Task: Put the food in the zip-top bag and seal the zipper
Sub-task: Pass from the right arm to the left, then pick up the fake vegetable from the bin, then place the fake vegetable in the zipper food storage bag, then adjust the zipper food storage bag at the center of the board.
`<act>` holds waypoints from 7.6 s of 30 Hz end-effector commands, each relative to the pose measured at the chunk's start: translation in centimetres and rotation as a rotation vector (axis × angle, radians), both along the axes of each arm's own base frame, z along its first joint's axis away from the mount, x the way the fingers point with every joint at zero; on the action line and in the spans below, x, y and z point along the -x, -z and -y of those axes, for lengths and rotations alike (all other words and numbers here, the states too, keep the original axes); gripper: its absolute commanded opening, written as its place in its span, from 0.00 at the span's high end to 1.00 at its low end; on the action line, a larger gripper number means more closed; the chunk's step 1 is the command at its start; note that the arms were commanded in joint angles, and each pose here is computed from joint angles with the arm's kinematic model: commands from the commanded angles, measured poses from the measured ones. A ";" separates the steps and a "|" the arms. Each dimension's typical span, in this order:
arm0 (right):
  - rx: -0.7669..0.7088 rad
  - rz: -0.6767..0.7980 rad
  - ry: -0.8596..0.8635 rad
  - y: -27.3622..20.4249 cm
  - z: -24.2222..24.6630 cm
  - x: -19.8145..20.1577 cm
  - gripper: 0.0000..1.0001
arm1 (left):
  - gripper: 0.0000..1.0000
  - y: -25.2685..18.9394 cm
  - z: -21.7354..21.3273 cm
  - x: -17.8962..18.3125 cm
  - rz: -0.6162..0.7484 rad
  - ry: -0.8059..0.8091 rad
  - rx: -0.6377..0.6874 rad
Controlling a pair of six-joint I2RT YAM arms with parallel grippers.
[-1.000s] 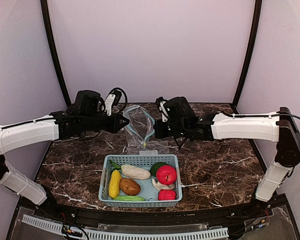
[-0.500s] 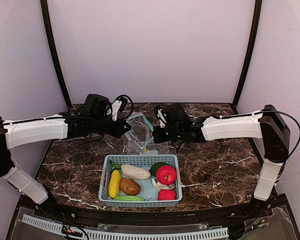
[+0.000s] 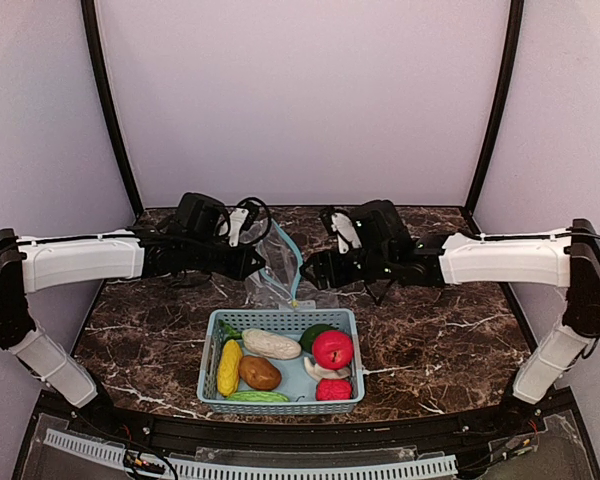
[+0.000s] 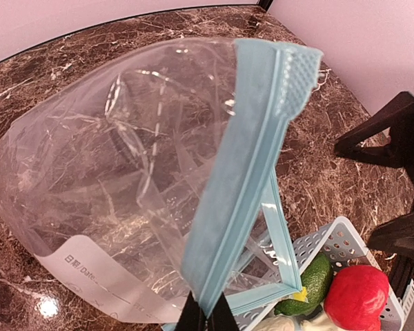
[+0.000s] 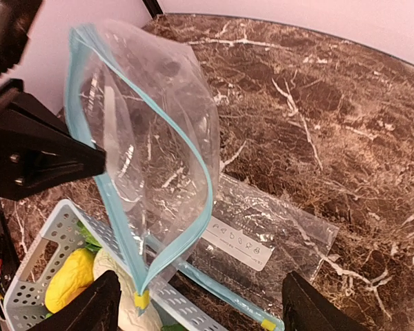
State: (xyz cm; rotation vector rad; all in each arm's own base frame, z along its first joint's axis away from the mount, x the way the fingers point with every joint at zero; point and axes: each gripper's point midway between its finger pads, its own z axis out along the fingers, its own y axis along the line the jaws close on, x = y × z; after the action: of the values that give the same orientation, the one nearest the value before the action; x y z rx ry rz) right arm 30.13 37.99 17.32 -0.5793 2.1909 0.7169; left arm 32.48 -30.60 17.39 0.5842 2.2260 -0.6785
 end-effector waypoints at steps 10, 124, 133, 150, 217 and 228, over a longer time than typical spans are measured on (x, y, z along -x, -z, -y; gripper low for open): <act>0.025 0.135 -0.437 -4.2 -1.6 10.8 0.25 | 0.99 -0.5 0.2 0.4 -0.024 0.027 0.005; -0.071 -0.240 -0.025 -2.3 0.6 5.8 0.64 | 0.99 -1.9 3.9 3.4 -0.100 0.263 0.187; -0.047 -0.240 -0.092 -2.6 1.0 5.2 0.63 | 0.99 -2.6 5.1 5.0 -0.100 0.370 0.208; 0.007 -0.194 -0.258 -3.6 -0.8 3.7 0.64 | 0.99 -4.4 6.6 7.7 -0.112 0.546 0.294; -0.010 -0.136 -0.149 -0.5 -0.8 2.6 0.52 | 0.99 -4.6 4.1 3.4 -0.120 0.326 0.349; -0.087 -0.045 -0.209 -7.4 -2.6 3.0 1.00 | 0.99 -4.9 0.7 0.1 -0.098 0.143 0.322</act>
State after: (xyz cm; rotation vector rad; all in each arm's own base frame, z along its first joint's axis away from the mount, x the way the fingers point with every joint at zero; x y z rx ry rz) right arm 28.02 39.54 17.82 -0.7305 2.3112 0.8521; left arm 30.42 -34.25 21.29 0.7016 2.0938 -1.2257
